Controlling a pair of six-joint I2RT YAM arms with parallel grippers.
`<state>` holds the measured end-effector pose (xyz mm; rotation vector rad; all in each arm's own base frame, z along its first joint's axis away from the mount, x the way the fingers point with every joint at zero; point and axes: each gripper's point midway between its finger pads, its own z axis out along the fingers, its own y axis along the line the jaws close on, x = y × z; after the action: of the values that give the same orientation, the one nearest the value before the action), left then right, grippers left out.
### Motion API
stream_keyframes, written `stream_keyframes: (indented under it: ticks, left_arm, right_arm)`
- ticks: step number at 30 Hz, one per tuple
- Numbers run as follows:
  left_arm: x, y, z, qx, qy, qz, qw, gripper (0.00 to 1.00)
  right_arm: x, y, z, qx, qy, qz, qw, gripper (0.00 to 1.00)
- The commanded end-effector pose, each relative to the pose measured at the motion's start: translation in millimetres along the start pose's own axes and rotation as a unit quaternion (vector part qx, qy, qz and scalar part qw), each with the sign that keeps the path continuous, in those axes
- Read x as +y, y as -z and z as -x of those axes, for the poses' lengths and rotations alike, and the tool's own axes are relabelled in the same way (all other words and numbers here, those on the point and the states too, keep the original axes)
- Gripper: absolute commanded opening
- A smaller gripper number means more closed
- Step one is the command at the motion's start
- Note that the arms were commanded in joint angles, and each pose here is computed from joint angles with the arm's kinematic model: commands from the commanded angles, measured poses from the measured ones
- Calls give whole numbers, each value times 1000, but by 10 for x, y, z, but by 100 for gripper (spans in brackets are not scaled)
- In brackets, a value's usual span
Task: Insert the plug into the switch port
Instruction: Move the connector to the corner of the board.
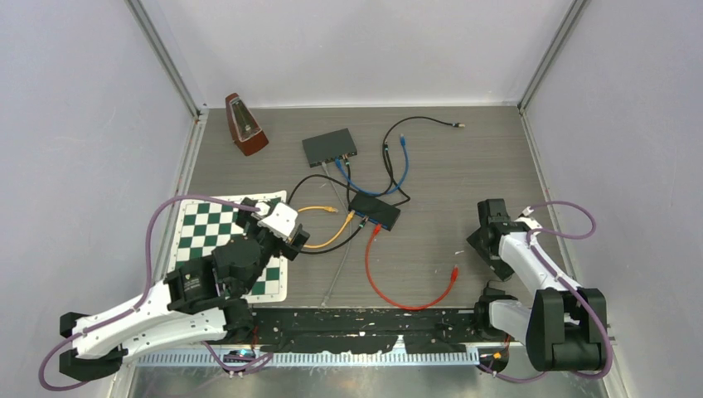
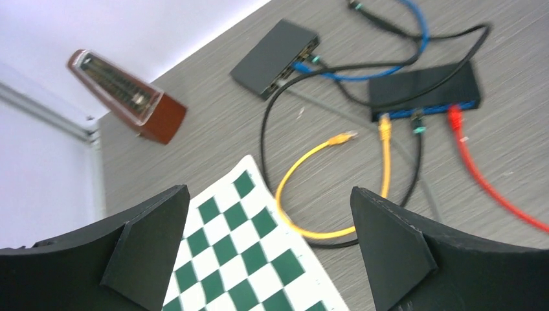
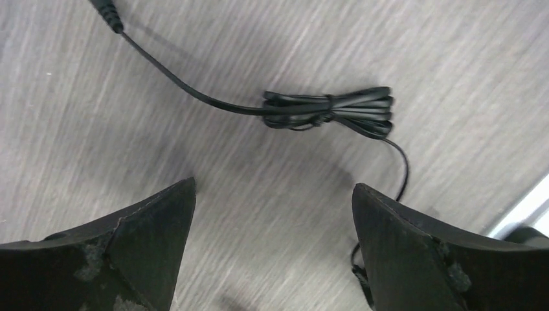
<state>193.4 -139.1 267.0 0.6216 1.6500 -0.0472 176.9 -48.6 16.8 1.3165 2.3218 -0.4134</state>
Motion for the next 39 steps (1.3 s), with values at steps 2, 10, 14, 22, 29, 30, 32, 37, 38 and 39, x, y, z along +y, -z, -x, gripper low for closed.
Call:
stream_keyframes:
  ticks: [2,10,14,22,29,30,32,37,38,39]
  left_arm:
    - [247,9,-217,38,-103,58,992,99]
    - [273,-20,-358,43,-117,81,989,100]
    - [280,0,-390,29,-105,81,991,99]
    - [298,48,-389,-6,-68,76,995,99]
    - [293,38,-434,21,-91,75,993,99]
    - [303,38,-442,24,-92,79,992,100]
    - [308,38,-449,26,-90,82,992,99]
    - [322,63,-416,19,-80,78,994,99]
    - [321,71,-413,17,-78,76,994,100]
    - [324,77,-412,15,-74,75,994,100]
  right_arm:
    - [251,-46,-138,45,-7,73,996,95]
    - [752,72,-161,62,42,209,975,87]
    - [1153,248,-180,81,91,312,942,76]
    - [1703,425,-303,137,229,437,859,63]
    - [1720,322,-410,163,314,438,826,54]
    - [1698,328,-374,160,312,427,834,54]
    - [1638,332,-190,130,297,389,863,52]
    - [1316,384,136,106,166,308,931,53]
    - [1223,379,177,102,126,298,941,55]
    - [1158,371,195,97,112,288,946,57]
